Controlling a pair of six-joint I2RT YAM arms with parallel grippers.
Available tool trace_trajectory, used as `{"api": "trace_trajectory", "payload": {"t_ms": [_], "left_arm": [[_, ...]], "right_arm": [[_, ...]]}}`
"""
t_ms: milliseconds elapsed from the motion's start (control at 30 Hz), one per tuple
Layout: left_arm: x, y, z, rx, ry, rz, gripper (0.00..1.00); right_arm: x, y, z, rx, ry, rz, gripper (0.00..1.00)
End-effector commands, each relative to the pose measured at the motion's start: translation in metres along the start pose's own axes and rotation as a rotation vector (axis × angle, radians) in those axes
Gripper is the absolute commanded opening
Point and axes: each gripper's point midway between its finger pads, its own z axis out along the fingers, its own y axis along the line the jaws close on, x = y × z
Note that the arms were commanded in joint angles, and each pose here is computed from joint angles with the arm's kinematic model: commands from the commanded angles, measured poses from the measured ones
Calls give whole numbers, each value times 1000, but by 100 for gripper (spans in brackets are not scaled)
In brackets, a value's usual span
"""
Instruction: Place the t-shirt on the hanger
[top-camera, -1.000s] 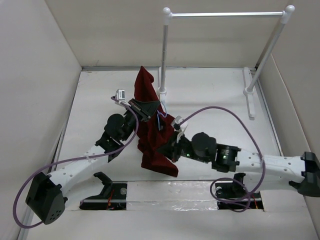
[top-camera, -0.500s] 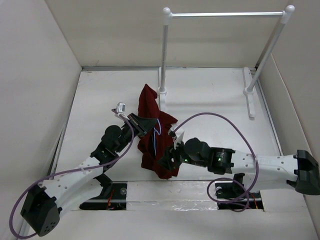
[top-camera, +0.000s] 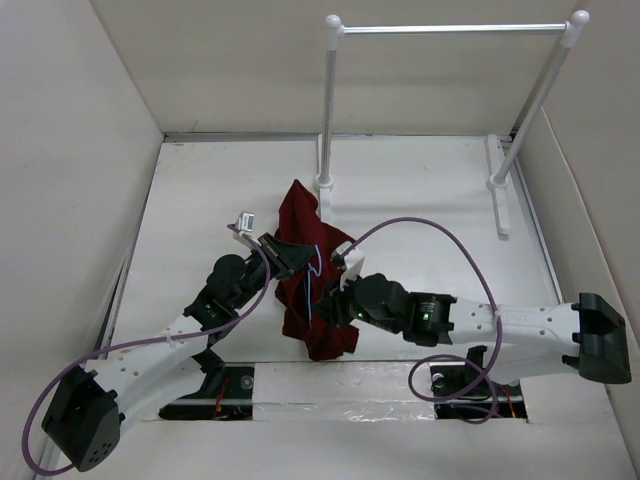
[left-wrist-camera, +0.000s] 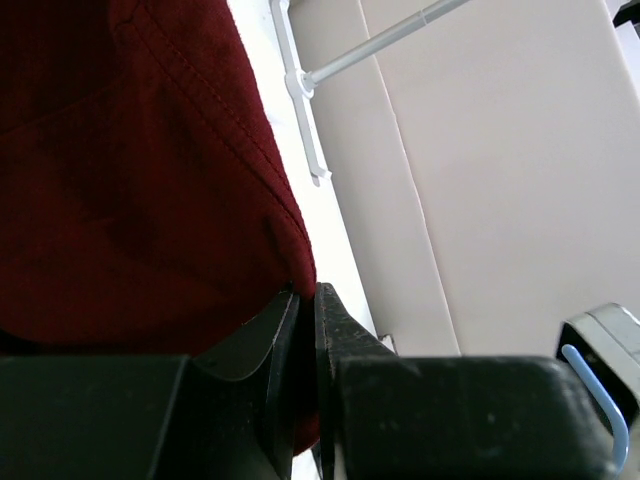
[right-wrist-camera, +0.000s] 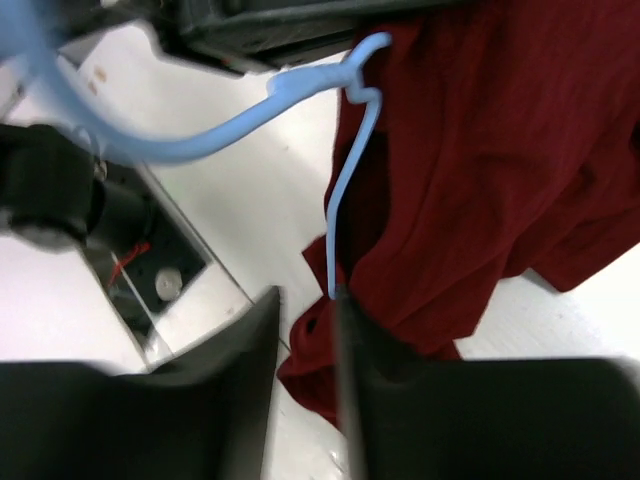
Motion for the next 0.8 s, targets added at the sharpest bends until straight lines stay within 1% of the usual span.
{"api": "trace_trajectory", "payload": {"t_ms": [0, 100, 167, 233, 300, 333, 400, 433, 500, 533, 567, 600, 667, 700, 767], "left_arm": [[-13, -27, -1, 98, -38, -3, 0], [-11, -27, -2, 101, -31, -8, 0], [-10, -25, -1, 97, -27, -9, 0], [-9, -24, -1, 94, -25, -12, 0], [-9, -26, -2, 98, -24, -13, 0], [-9, -26, -3, 99, -23, -13, 0], [-11, -27, -3, 93, -25, -4, 0], [-12, -29, -3, 95, -30, -1, 0], [-14, -28, -4, 87, -38, 3, 0], [-14, -27, -4, 84, -38, 5, 0], [-15, -29, -3, 84, -38, 12, 0], [-15, -26, -1, 62, -34, 29, 0], [-20, -31, 1, 58, -40, 61, 0], [-22, -24, 2, 19, -45, 95, 13], [-34, -29, 3, -1, -82, 133, 28]], "right_arm": [[-42, 11, 7, 6, -154, 33, 46], [-39, 8, 19, 35, -161, 26, 47], [-34, 8, 28, 42, -148, 14, 46], [-37, 9, 33, 45, -169, 15, 43], [-38, 2, 38, 86, -183, 23, 38], [-38, 1, 39, 96, -188, 22, 34], [-41, -1, 40, 103, -209, 28, 29], [-42, 0, 40, 99, -216, 30, 21], [-40, -2, 40, 98, -224, 33, 12], [-40, -3, 39, 101, -225, 35, 4], [-38, -5, 39, 107, -223, 36, 0], [-37, -7, 38, 115, -221, 38, 0], [-35, -9, 36, 121, -212, 41, 0], [-30, -12, 35, 132, -195, 43, 0], [-30, -12, 30, 128, -191, 52, 0]]}}
